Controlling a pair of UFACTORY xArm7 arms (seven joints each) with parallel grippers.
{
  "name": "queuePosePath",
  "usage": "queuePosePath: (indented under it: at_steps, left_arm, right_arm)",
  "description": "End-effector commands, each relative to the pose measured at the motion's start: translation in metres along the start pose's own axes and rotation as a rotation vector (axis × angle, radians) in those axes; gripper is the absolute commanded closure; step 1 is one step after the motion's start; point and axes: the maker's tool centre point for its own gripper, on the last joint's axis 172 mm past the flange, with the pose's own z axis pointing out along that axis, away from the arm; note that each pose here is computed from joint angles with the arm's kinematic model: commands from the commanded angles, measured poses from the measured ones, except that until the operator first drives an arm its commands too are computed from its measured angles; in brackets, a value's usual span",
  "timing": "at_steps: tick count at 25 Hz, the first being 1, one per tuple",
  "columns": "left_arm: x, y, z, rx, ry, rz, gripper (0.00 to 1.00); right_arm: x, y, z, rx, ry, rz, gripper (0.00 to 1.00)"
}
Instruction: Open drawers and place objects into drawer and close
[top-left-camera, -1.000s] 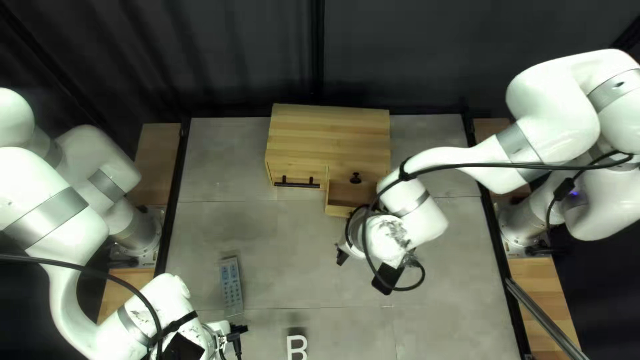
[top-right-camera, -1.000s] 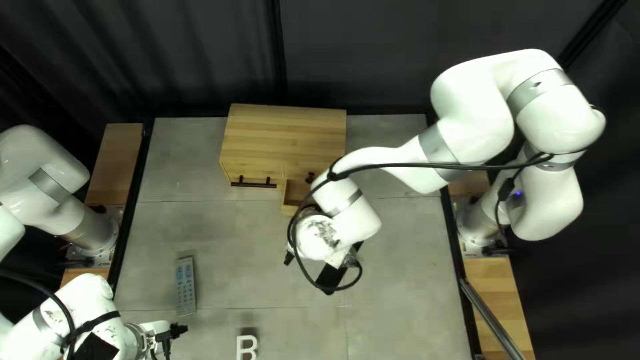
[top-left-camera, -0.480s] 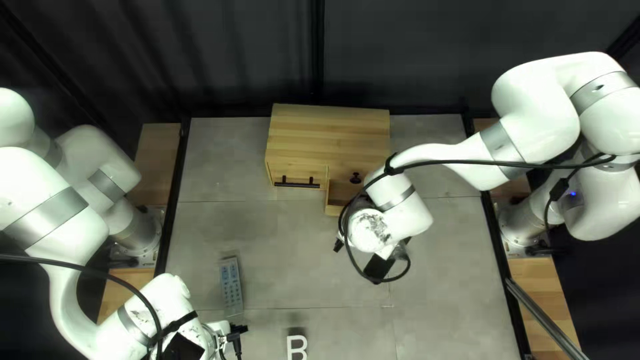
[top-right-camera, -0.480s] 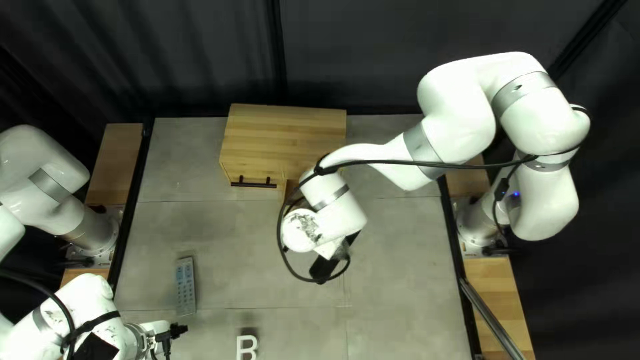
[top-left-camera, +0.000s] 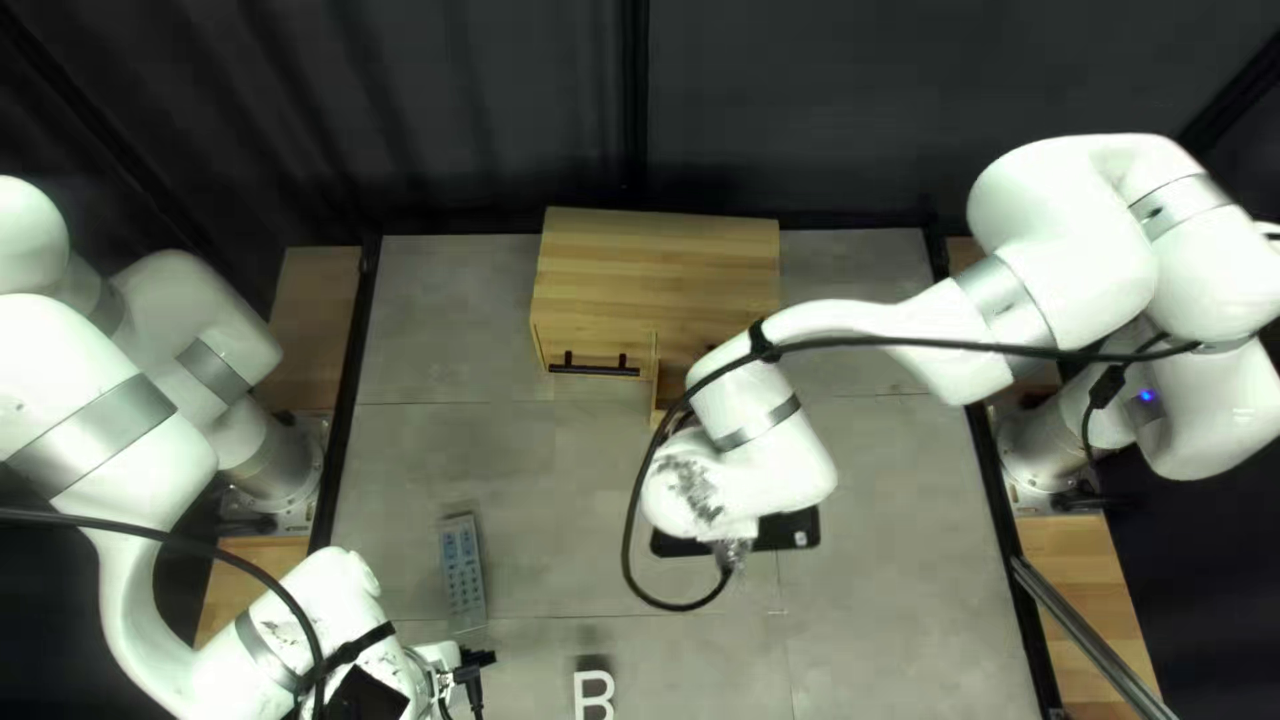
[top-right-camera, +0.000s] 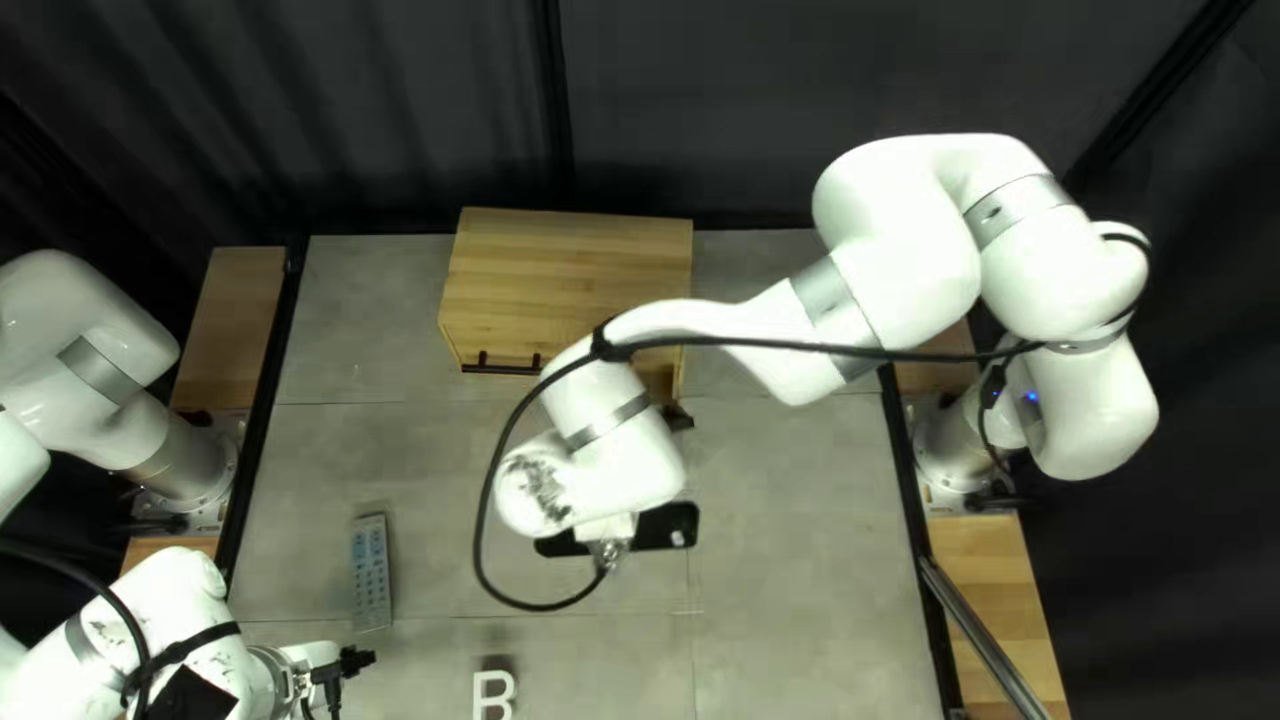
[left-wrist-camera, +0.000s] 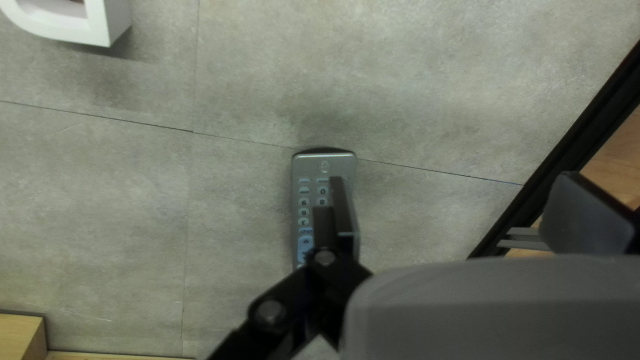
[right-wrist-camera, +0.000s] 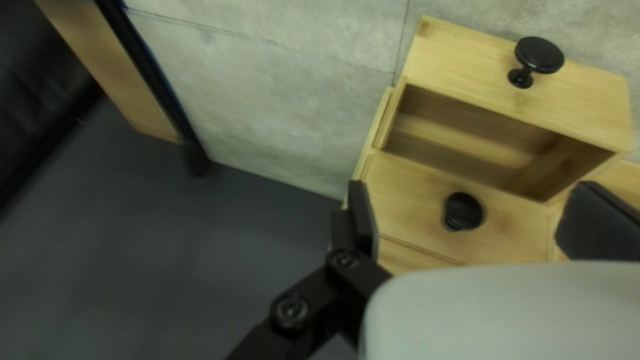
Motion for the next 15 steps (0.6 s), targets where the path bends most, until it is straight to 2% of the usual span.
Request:
queuePosePath:
  at_steps: [1, 2, 5, 8, 13, 15]
  left_arm:
    - [0.0, 0.0, 0.0, 0.0, 0.0, 0.0, 0.0]
    - [0.0, 0.0, 0.0, 0.0, 0.0, 0.0, 0.0]
    - [0.0, 0.0, 0.0, 0.0, 0.0, 0.0, 0.0]
    - [0.0, 0.0, 0.0, 0.0, 0.0, 0.0, 0.0]
    - [0.0, 0.0, 0.0, 0.0, 0.0, 0.0, 0.0]
    - [0.0, 0.0, 0.0, 0.0, 0.0, 0.0, 0.0]
  right_arm:
    - [0.0, 0.0, 0.0, 0.0, 0.0, 0.0, 0.0]
    - [-0.007, 0.004, 0.008, -0.013, -0.02, 0.023, 0.0]
    - [-0.02, 0.004, 0.028, 0.009, 0.085, 0.233, 0.0]
    - [-0.022, -0.006, 0.032, 0.093, 0.189, 0.481, 0.0]
    - [-0.015, -0.011, 0.04, 0.239, 0.316, 0.809, 0.0]
    - [-0.008, -0.01, 0.039, 0.259, 0.352, 0.919, 0.0]
